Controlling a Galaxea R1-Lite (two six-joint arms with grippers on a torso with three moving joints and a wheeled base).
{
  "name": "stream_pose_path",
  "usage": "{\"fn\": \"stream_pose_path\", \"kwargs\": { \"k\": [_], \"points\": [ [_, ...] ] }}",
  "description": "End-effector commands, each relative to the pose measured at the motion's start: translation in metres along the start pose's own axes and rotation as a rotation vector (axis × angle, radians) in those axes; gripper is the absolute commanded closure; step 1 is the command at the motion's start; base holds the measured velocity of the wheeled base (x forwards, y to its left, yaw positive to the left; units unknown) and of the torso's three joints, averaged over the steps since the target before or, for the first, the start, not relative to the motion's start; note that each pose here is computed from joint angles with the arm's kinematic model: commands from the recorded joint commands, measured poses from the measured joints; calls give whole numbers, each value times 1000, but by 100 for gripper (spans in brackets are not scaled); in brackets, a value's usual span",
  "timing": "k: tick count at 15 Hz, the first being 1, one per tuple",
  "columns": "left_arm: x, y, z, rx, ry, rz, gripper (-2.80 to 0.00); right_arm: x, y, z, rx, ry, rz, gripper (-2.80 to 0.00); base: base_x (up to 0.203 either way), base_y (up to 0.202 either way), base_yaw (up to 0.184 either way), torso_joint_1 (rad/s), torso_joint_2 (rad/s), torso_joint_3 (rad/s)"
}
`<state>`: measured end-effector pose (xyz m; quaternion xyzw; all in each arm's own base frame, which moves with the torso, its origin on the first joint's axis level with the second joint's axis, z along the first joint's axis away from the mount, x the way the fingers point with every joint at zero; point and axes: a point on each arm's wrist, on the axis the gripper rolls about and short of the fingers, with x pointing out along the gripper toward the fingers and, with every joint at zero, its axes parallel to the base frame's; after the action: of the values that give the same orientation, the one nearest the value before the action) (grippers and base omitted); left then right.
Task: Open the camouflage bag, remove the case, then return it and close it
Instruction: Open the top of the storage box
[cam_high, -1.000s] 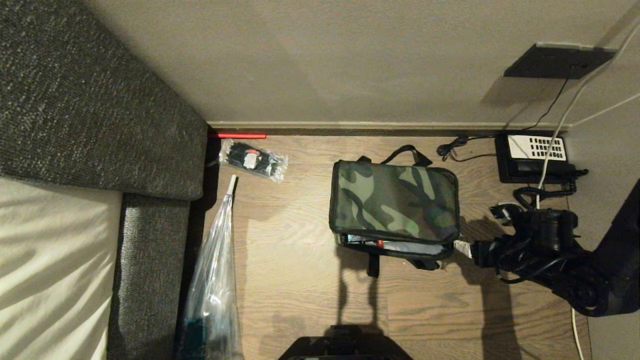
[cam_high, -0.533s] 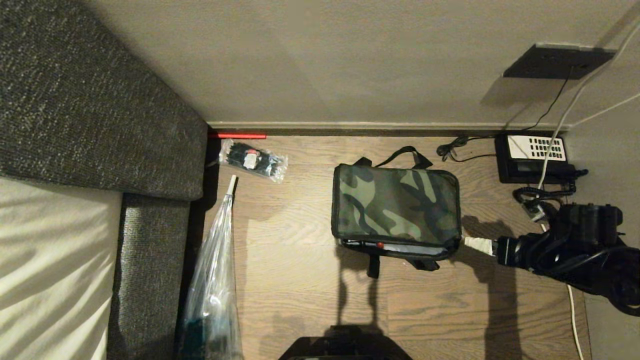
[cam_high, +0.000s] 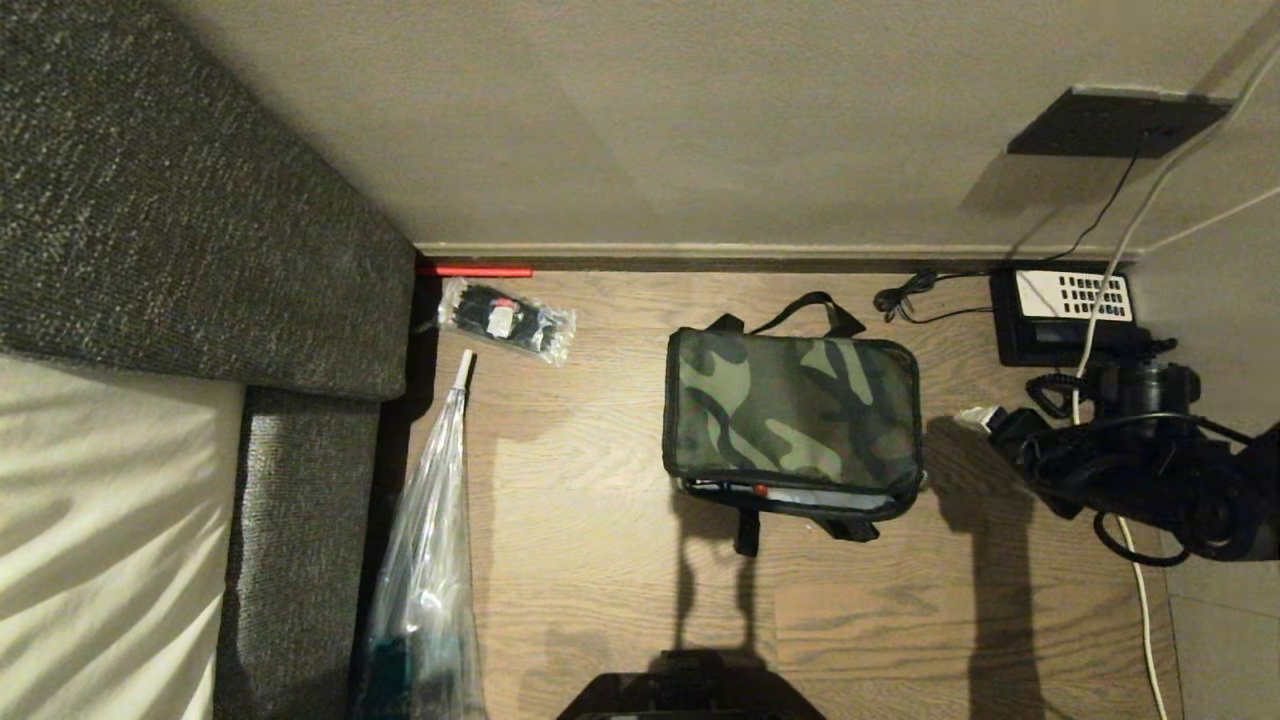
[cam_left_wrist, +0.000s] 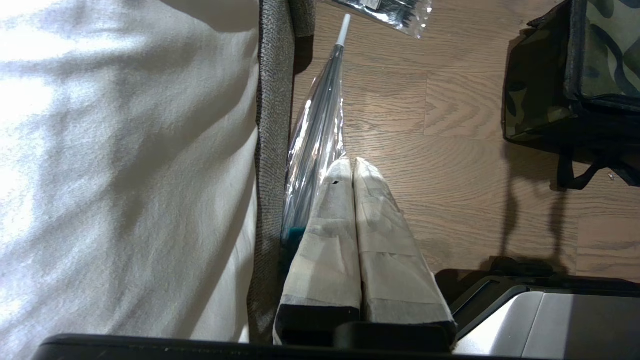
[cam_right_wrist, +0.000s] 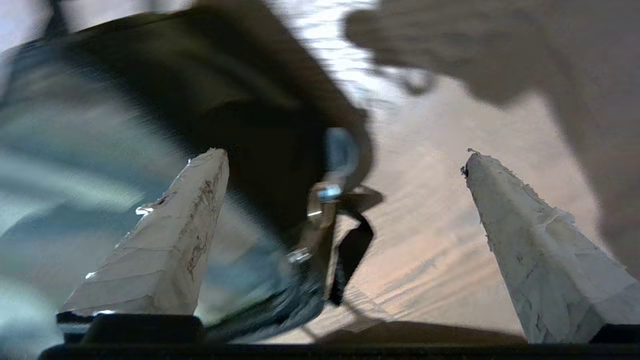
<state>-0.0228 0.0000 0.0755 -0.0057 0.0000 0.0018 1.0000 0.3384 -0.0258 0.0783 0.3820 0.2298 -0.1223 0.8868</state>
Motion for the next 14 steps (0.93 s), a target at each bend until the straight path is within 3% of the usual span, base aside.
{"fn": "stream_pose_path", "kwargs": {
  "k": [1, 5, 8, 14],
  "points": [
    [0, 0, 0, -1, 0, 1, 0, 7, -3, -14, 91, 72, -135, -280, 0, 0, 0, 0, 0, 0],
    [0, 0, 0, -1, 0, 1, 0, 11, 20, -37, 298, 198, -249, -280, 0, 0, 0, 0, 0, 0],
    [0, 0, 0, -1, 0, 1, 0, 24, 25, -49, 314, 226, -276, -280, 0, 0, 0, 0, 0, 0],
    [0, 0, 0, -1, 0, 1, 0, 22, 31, -30, 319, 113, -265, -280, 0, 0, 0, 0, 0, 0]
  ]
}}
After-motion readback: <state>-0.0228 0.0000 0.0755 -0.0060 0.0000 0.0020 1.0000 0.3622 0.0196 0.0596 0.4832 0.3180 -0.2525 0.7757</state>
